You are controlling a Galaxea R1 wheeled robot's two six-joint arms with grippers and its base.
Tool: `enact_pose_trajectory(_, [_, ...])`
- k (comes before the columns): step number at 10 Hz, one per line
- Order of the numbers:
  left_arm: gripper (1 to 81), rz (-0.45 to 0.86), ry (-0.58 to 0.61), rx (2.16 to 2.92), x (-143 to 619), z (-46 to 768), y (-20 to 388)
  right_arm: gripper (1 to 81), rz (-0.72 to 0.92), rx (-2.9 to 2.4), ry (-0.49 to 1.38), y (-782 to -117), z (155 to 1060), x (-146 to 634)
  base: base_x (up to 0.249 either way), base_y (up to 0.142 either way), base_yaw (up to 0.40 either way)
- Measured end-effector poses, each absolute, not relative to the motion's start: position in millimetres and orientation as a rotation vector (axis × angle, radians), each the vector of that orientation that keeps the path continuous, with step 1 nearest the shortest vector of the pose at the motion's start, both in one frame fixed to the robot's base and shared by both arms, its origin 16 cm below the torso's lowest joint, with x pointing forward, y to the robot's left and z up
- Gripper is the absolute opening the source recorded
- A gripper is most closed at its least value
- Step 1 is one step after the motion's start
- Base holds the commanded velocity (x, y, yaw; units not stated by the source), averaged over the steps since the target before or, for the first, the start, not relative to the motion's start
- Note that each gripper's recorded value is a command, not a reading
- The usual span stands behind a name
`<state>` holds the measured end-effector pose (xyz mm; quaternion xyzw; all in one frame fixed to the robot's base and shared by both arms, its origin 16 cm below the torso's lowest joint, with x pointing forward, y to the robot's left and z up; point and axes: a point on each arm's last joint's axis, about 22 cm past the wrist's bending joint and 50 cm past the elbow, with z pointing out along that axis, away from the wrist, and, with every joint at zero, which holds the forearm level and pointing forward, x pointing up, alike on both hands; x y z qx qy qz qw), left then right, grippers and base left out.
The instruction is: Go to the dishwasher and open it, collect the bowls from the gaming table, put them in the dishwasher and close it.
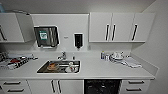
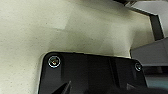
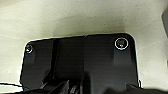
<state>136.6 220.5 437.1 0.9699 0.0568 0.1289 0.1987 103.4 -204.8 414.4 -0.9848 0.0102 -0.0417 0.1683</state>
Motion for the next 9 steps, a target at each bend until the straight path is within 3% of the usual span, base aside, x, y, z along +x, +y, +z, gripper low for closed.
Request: enact_pose_trajectory(9, [81.1,0.242,0.185,2.73,60.1,442.6,220.6,81.1,0.017,-2.808,0.054,-204.8,422.2,17.8,0.0,0.0,0.0])
